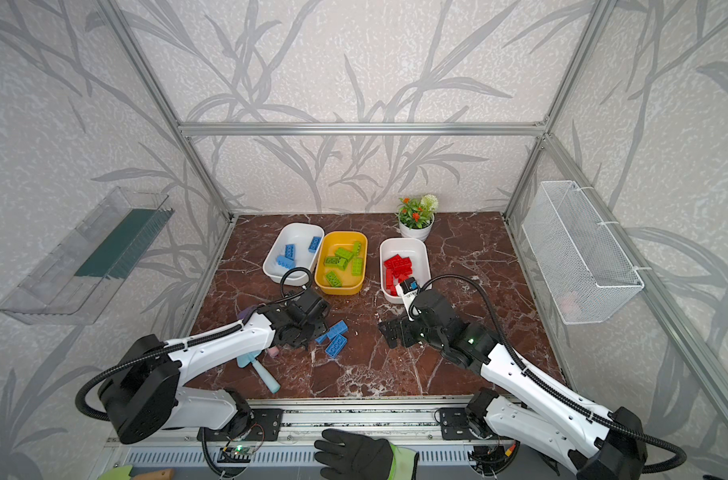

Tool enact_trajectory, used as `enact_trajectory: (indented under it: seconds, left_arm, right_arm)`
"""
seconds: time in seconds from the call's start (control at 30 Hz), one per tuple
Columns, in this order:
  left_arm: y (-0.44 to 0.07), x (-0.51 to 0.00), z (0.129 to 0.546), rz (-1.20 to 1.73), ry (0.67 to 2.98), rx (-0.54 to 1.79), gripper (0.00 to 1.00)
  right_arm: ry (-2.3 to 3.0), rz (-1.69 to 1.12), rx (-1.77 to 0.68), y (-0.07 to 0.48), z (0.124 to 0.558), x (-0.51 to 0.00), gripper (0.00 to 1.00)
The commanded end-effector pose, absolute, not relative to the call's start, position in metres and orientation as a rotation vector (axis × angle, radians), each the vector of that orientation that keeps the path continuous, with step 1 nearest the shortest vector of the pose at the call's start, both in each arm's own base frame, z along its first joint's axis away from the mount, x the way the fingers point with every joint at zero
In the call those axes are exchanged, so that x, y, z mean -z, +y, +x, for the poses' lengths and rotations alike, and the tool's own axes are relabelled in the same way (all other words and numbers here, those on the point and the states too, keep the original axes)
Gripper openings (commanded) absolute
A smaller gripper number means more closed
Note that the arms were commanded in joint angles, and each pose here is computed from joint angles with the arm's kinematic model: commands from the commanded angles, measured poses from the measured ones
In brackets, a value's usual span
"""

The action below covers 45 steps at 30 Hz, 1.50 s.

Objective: Sort the legos into containers by color
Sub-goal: 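Lower the left gripper to the blue bricks and grasp one, then carry the blue brick with the left gripper and release it into the blue-brick tray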

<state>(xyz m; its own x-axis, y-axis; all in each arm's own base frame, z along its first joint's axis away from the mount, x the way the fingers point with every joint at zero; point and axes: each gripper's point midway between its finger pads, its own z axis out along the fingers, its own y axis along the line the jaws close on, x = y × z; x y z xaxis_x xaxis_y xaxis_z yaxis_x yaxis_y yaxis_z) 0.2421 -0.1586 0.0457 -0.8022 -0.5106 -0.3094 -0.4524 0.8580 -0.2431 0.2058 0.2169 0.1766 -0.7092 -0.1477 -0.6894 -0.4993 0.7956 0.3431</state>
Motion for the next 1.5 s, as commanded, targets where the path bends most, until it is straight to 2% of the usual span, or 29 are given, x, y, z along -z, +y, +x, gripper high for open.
enact_trajectory:
  seconds: [0.0,0.37,0.47,0.7,0.77,0.87,1.0,1.3,1.47]
  left_arm:
    - [-0.158,-0.036,0.244,-0.811,2.656,0.231,0.66]
    - [-0.149,-0.013,0.247,-0.829,2.714,0.157,0.57]
    - [-0.146,-0.013,0.246,-0.782,2.739,0.094,0.51]
    - [-0.133,-0.026,0.248,-0.697,2.734,-0.017,0.28]
    - [-0.131,-0.034,0.251,-0.668,2.721,-0.046,0.28]
    - [-0.124,-0.053,0.260,-0.604,2.685,-0.116,0.20]
    - [-0.111,-0.088,0.285,-0.554,2.604,-0.196,0.16]
    - [-0.063,-0.153,0.376,-0.711,2.405,-0.142,0.17]
    - [-0.043,-0.149,0.428,-0.768,2.409,-0.152,0.17]
  right_arm:
    - [2.324,-0.471,-0.676,0.216,0.205,-0.171,0.99]
    - [2.316,-0.481,-0.642,0.215,0.209,-0.169,0.99]
    - [2.312,-0.481,-0.630,0.213,0.210,-0.169,0.99]
    - [2.305,-0.482,-0.624,0.215,0.213,-0.170,0.99]
    - [2.304,-0.483,-0.626,0.216,0.214,-0.171,0.99]
    - [2.303,-0.485,-0.629,0.218,0.215,-0.171,0.99]
    - [2.301,-0.489,-0.626,0.218,0.216,-0.174,0.99]
    - [2.305,-0.498,-0.631,0.221,0.218,-0.177,0.99]
    - [2.312,-0.499,-0.617,0.222,0.221,-0.177,0.99]
